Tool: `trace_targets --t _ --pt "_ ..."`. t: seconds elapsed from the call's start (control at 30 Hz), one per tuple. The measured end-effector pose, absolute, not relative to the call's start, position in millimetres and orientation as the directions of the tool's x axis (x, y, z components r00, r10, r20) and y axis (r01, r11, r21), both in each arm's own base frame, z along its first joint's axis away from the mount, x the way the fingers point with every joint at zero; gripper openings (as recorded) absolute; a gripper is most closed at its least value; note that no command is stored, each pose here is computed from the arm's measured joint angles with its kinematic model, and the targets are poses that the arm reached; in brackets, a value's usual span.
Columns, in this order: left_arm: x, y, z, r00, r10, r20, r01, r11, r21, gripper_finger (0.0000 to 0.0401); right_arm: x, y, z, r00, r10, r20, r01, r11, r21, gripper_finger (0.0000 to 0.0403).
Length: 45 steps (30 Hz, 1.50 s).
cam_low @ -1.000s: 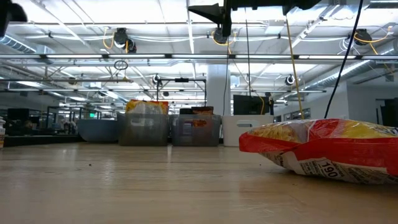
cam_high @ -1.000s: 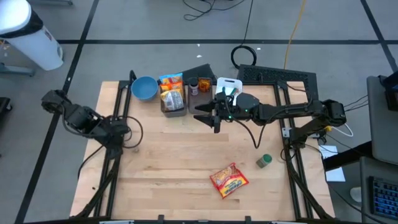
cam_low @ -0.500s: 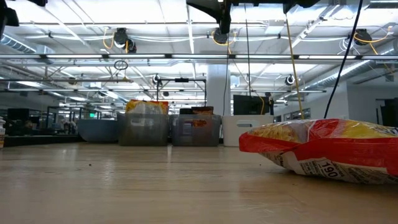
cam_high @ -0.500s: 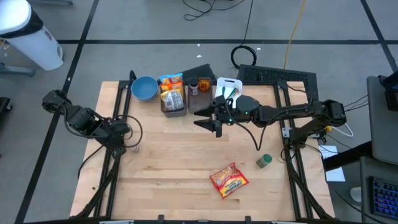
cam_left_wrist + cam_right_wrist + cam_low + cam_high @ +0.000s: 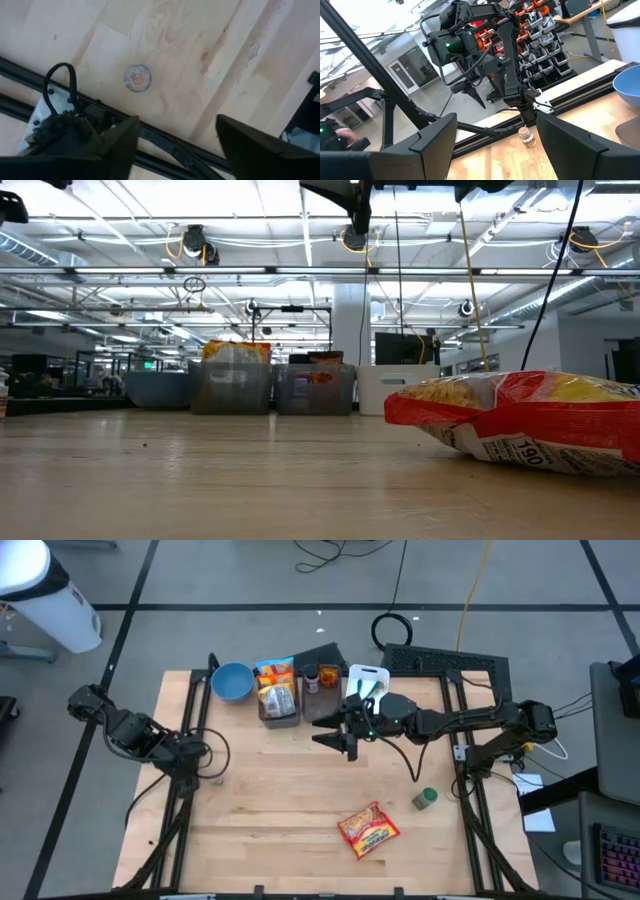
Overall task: Pick & Place Food Item
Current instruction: Put the brown seasoning bottle into the right black bin
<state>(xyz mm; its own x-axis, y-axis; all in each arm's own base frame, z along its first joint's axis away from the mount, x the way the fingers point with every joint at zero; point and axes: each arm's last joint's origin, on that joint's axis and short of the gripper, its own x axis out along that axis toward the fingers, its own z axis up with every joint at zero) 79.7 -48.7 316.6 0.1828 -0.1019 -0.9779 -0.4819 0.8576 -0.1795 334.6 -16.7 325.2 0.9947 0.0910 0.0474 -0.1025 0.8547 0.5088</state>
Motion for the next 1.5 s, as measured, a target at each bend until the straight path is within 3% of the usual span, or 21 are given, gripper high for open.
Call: trace_targets --t 0.2,0.37,0.53,0.73,0.93,1.13,1.33,1.5 --pt "80 -48 317 0.194 -0.086 -0.977 -0.49 0.854 -0.172 0.0364 335 -17 325 0.994 0.095 0.047 -0.106 0.855 0.508 0.0267" --pt "81 -50 316 0.168 -0.118 -0.979 -0.508 0.84 -0.189 0.0397 335 -17 325 0.994 0.095 0.047 -0.106 0.855 0.507 0.0267" --pt "81 -51 316 0.158 -0.138 -0.978 -0.514 0.834 -0.201 0.0379 335 -17 324 0.995 0.095 0.04 -0.102 0.856 0.506 0.0267" --pt "91 -55 313 0.167 -0.05 -0.985 -0.312 0.945 -0.101 0.0357 335 -17 324 0.995 0.095 0.038 -0.101 0.861 0.499 0.0267" --pt "107 -62 301 0.144 0.06 -0.988 -0.14 0.989 0.04 0.0338 335 -17 324 0.995 0.093 0.033 -0.097 0.868 0.487 0.0267" --pt "110 -65 270 0.092 0.034 -0.995 -0.179 0.984 0.017 0.0326 335 -17 324 0.995 0.093 0.033 -0.097 0.866 0.491 0.0267" --pt "106 -63 248 0.134 -0.011 -0.991 -0.263 0.964 -0.046 0.0312 335 -17 324 0.995 0.092 0.033 -0.096 0.864 0.494 0.0267" --pt "107 -61 248 0.189 0.029 -0.982 -0.271 0.962 -0.024 0.0297 335 -17 324 0.995 0.091 0.033 -0.095 0.857 0.507 0.0267"
